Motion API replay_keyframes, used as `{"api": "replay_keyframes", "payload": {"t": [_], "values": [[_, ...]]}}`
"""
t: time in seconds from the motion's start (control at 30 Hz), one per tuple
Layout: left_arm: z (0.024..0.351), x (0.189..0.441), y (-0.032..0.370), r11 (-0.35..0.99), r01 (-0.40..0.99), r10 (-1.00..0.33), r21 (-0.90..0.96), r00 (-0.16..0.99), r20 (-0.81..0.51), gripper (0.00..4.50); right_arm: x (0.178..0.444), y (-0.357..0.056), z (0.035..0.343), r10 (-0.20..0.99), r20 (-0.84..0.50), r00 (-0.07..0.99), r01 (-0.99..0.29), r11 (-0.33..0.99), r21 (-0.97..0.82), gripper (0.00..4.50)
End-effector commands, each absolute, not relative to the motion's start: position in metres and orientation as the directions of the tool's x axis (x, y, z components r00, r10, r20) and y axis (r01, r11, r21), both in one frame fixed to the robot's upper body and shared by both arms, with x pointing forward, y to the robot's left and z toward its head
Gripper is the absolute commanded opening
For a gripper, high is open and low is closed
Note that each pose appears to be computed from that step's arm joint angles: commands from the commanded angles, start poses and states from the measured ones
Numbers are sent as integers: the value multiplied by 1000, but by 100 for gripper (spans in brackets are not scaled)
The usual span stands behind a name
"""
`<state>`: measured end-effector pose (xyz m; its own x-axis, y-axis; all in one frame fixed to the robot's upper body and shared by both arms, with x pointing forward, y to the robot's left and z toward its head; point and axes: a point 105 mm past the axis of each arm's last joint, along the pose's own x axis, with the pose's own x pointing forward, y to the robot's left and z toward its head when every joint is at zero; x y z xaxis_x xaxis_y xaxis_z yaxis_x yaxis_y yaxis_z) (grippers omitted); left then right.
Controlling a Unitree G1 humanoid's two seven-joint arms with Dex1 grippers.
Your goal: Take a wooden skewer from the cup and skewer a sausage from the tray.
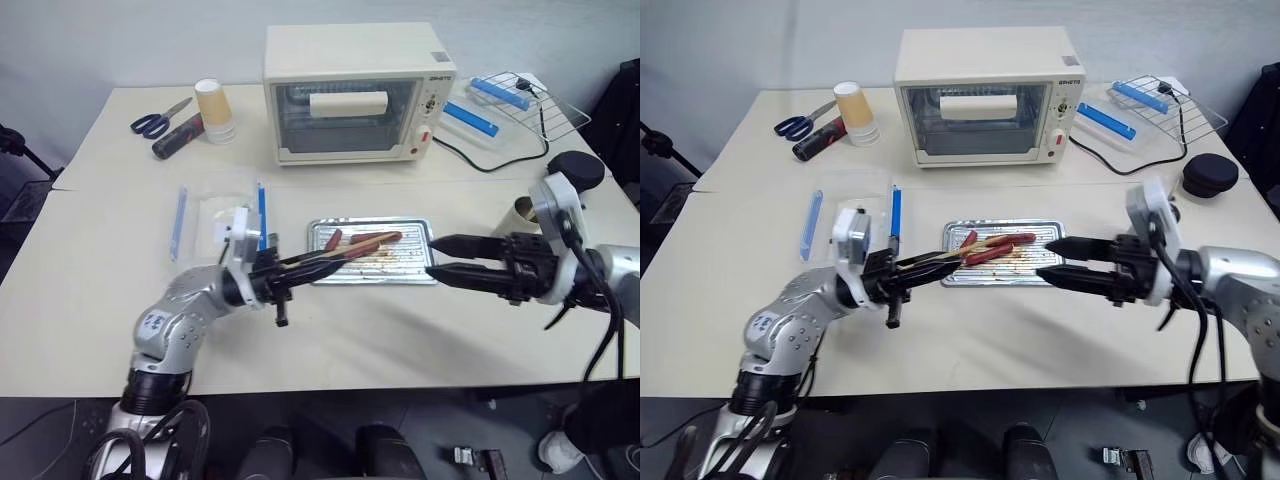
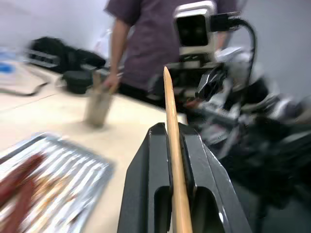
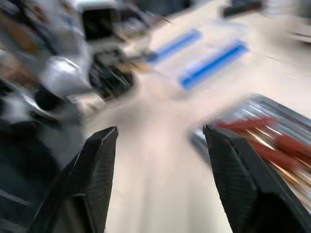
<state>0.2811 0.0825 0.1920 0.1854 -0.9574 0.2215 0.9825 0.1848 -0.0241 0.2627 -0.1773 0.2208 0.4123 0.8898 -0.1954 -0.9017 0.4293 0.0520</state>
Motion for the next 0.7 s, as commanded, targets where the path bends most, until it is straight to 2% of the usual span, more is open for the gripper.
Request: {"api": "replay_keyframes", "payload": {"t": [0.03,0.17,0.3,0.37,0.47,0.6,0.7], "values": [[198,282,110,305,948,-936,89,281,214,0,266,-197,199,801,-319,507,-862,475,-177,276],[195,280,151,461,883,-877,89,438,197,0,264,-222,162,721,-411,557,-830,468,-303,276],[198,275,181,576,815,-806,65,553,209,0,265,-229,149,697,-435,570,-819,436,-373,276],[200,274,200,650,758,-746,48,626,227,0,269,-222,151,721,-422,550,-834,447,-324,276],[198,272,212,692,722,-709,34,669,225,0,276,-211,158,743,-402,535,-843,441,-308,328],[194,270,215,694,720,-706,16,676,211,0,288,-172,178,796,-402,452,-875,310,-370,438],[193,271,211,678,735,-718,3,662,213,0,301,-144,187,811,-434,392,-895,229,-382,445]]}}
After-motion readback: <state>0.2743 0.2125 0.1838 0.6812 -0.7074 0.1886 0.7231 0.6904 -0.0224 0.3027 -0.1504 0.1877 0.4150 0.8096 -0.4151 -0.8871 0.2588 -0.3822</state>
